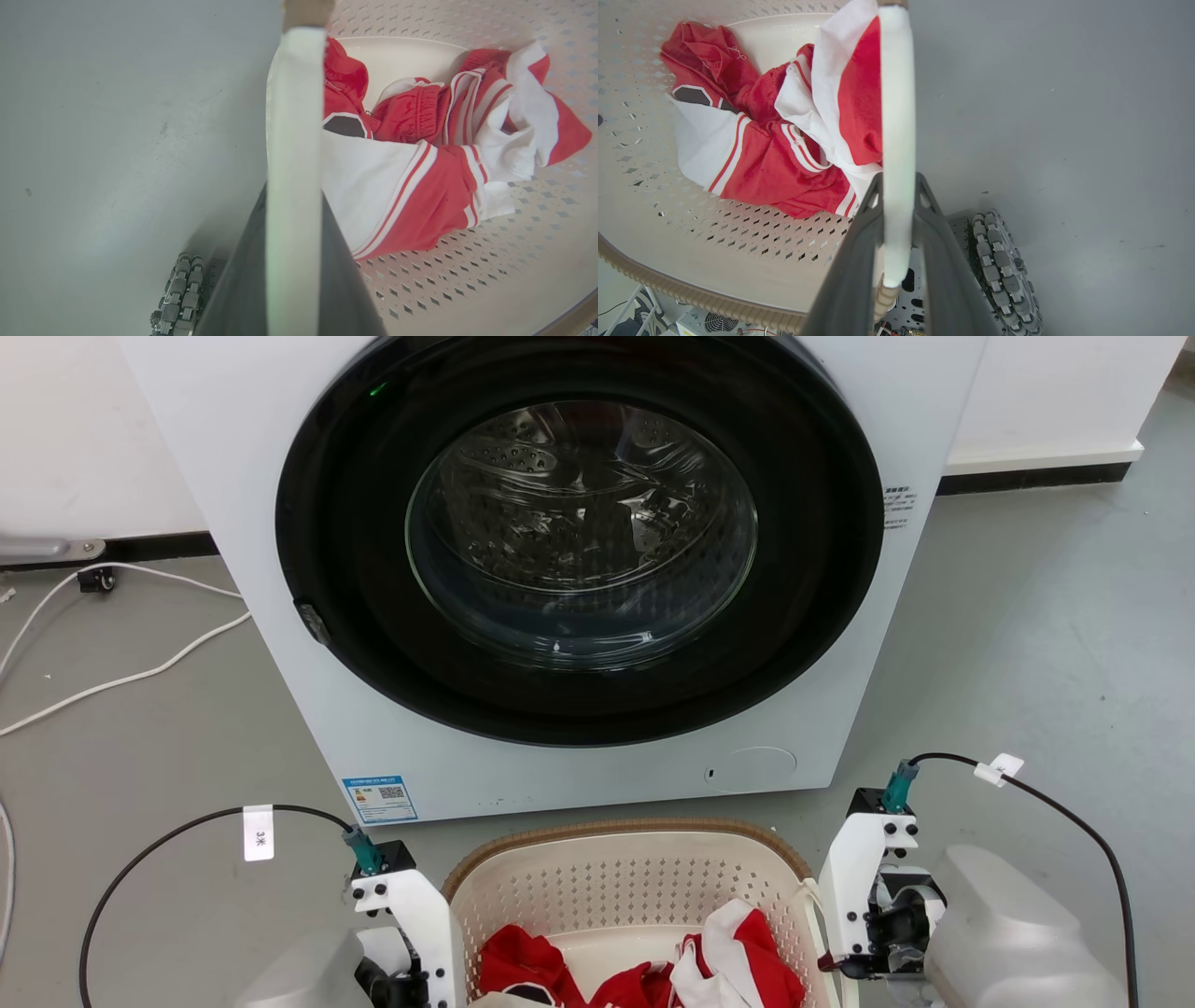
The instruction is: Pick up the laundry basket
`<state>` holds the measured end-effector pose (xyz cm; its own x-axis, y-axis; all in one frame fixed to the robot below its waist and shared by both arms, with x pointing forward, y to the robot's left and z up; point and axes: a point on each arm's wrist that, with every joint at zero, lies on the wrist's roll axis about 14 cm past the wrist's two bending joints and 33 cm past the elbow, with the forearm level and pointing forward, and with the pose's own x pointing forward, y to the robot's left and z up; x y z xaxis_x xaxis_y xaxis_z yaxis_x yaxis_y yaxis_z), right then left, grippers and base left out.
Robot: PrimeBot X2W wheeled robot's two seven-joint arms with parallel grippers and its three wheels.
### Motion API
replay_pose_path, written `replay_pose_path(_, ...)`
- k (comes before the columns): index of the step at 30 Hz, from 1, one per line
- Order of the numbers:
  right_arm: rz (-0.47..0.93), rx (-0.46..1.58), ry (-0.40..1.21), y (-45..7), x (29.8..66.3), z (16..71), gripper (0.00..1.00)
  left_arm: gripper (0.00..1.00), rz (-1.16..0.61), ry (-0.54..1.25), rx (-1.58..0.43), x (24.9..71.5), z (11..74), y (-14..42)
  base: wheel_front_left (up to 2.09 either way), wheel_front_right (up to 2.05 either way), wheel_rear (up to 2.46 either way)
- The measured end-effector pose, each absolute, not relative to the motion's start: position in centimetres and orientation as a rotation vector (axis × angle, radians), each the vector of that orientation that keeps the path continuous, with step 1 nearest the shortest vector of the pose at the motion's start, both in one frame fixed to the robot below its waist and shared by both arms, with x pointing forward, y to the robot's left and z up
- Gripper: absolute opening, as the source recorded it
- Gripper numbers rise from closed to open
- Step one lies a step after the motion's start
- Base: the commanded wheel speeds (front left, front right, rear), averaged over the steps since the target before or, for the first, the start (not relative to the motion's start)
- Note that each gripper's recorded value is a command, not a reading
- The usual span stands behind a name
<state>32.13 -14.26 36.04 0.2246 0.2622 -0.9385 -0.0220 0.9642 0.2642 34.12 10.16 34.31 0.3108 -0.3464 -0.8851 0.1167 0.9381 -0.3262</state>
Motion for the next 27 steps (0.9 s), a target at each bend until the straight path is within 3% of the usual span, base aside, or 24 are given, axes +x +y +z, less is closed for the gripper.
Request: replay_pose_path(27,0.195,0.219,1.334,-14.27,32.06,35.95,0.00,0.00,-0.303,1.230,-0.219,33.87,34.02,10.12,0.00,0.00,0.00)
